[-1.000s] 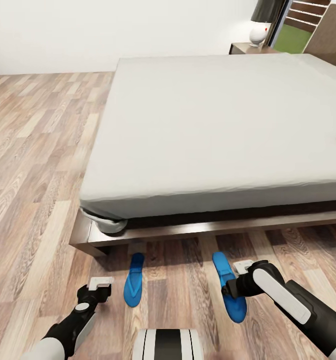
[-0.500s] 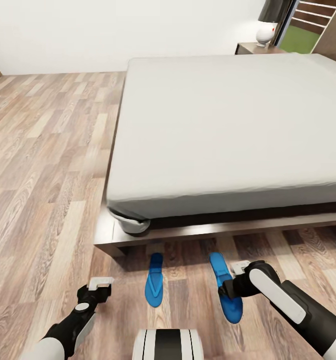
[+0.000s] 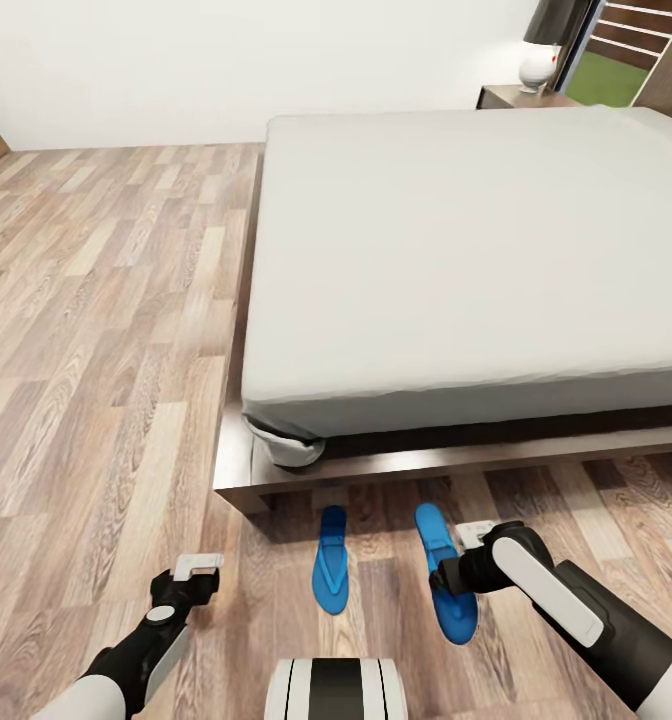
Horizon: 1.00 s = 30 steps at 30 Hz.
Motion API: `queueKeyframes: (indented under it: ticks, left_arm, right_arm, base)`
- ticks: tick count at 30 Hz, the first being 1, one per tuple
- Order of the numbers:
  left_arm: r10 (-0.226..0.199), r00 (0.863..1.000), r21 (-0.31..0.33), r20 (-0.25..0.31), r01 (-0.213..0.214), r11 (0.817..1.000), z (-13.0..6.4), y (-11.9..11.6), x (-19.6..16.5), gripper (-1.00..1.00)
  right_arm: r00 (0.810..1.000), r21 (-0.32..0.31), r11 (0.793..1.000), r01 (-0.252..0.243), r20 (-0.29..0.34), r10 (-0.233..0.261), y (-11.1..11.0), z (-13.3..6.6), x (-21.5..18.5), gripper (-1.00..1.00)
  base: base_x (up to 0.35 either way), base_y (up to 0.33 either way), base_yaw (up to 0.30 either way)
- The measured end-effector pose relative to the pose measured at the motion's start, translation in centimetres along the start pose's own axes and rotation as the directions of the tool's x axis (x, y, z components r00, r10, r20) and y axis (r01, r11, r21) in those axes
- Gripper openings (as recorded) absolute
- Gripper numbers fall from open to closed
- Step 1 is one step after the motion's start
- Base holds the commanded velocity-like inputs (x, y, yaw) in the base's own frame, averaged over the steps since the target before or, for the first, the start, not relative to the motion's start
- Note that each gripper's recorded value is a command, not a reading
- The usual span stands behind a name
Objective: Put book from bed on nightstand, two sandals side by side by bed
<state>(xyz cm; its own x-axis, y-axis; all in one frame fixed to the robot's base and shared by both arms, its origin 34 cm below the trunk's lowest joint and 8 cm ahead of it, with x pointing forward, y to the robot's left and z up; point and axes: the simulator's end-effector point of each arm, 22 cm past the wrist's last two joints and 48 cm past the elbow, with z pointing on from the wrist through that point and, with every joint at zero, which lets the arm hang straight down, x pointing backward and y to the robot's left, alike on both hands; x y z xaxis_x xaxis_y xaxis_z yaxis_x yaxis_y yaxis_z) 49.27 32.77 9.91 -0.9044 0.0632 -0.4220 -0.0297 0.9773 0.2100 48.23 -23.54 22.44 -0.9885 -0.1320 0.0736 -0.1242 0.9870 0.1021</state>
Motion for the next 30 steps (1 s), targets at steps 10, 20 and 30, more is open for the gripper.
queueKeyframes:
  ticks: [10,20,30]
  left_arm:
    - [0.001,1.000,-0.001,0.000,-0.001,1.000,0.01,0.11,0.00,1.00]
    - [0.001,1.000,-0.001,0.000,-0.001,1.000,0.01,0.11,0.00,1.00]
    - [0.002,1.000,-0.001,0.000,-0.002,1.000,0.01,0.10,0.00,1.00]
  right_arm:
    - [1.000,-0.002,1.000,-0.002,0.001,0.002,0.09,0.04,-0.03,-1.00]
    - [1.000,-0.001,1.000,-0.002,0.000,0.002,0.10,0.05,0.00,-1.00]
    - [1.000,0.009,1.000,-0.013,-0.016,0.013,-0.46,0.50,0.47,-1.00]
  base:
    - [0.000,0.055,0.000]
    - [0.000,0.100,0.000]
    - [0.000,0.004,0.000]
